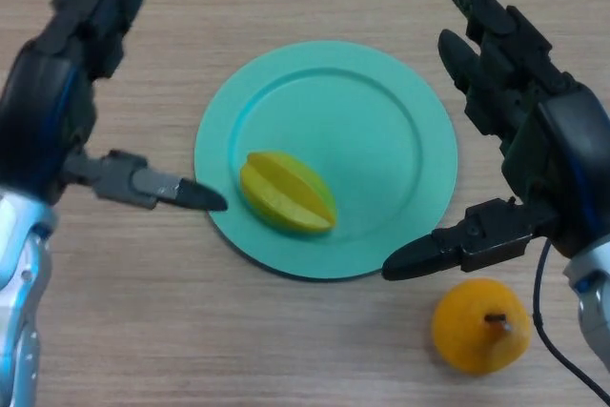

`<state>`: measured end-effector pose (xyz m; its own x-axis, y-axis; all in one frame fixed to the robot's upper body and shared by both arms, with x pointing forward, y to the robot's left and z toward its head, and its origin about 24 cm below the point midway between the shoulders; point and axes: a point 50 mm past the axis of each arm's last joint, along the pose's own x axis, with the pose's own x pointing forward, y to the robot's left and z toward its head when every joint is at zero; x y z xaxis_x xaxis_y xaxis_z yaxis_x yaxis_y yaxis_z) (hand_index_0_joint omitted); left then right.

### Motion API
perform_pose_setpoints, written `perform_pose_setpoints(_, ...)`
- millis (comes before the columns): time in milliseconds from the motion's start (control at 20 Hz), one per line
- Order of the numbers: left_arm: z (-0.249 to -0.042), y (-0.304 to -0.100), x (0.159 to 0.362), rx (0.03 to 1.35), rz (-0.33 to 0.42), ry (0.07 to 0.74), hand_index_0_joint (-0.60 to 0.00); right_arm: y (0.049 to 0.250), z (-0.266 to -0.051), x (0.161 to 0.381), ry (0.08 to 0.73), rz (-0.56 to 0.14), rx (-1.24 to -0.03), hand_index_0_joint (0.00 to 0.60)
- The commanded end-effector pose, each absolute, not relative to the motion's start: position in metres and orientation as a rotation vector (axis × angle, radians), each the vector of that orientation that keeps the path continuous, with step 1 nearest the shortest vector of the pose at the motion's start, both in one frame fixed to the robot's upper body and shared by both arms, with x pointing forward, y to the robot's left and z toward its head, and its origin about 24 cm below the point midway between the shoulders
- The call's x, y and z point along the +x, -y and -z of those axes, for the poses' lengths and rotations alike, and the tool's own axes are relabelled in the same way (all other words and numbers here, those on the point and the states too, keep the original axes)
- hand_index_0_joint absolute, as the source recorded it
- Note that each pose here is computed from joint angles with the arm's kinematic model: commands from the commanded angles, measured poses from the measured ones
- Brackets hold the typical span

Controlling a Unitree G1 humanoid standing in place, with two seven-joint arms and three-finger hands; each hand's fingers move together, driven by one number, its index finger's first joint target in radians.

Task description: Pick up the yellow starfruit and place it on the plate

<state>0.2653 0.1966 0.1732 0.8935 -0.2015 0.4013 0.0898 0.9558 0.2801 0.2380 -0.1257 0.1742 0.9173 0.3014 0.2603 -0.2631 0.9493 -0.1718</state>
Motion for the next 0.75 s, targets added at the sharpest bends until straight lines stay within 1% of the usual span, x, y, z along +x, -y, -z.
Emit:
perform_pose_setpoints(50,-0.208,-0.2112,0.2466,0.279,0.118,0.623,0.0,0.1312,-0.2007,0.2299,0.485,-0.285,-0.13,0.0)
perform_pose_setpoints(150,-0.2082,-0.2118,0.2404,0.246,0.123,0.614,0.0,0.1317,-0.2002,0.2331,0.481,-0.27,-0.122,0.0)
perform_pose_setpoints(200,-0.2054,-0.2107,0.2383,0.221,0.131,0.592,0.0,0.1315,-0.1993,0.235,0.474,-0.269,-0.118,0.0)
perform_pose_setpoints(300,-0.2008,-0.2102,0.2382,0.22,0.135,0.566,0.0,0.1316,-0.1987,0.2357,0.476,-0.265,-0.114,0.0)
perform_pose_setpoints(450,-0.2039,-0.212,0.2412,0.219,0.139,0.57,0.0,0.1311,-0.1998,0.2354,0.489,-0.258,-0.099,0.0)
perform_pose_setpoints(550,-0.2034,-0.2111,0.2433,0.211,0.144,0.557,0.0,0.1301,-0.2003,0.2367,0.494,-0.262,-0.118,0.0)
perform_pose_setpoints(650,-0.1996,-0.2107,0.2429,0.208,0.139,0.525,0.0,0.1301,-0.1995,0.2365,0.487,-0.266,-0.131,0.0)
perform_pose_setpoints(750,-0.2019,-0.2106,0.2425,0.169,0.127,0.524,0.0,0.1309,-0.1983,0.236,0.486,-0.263,-0.132,0.0)
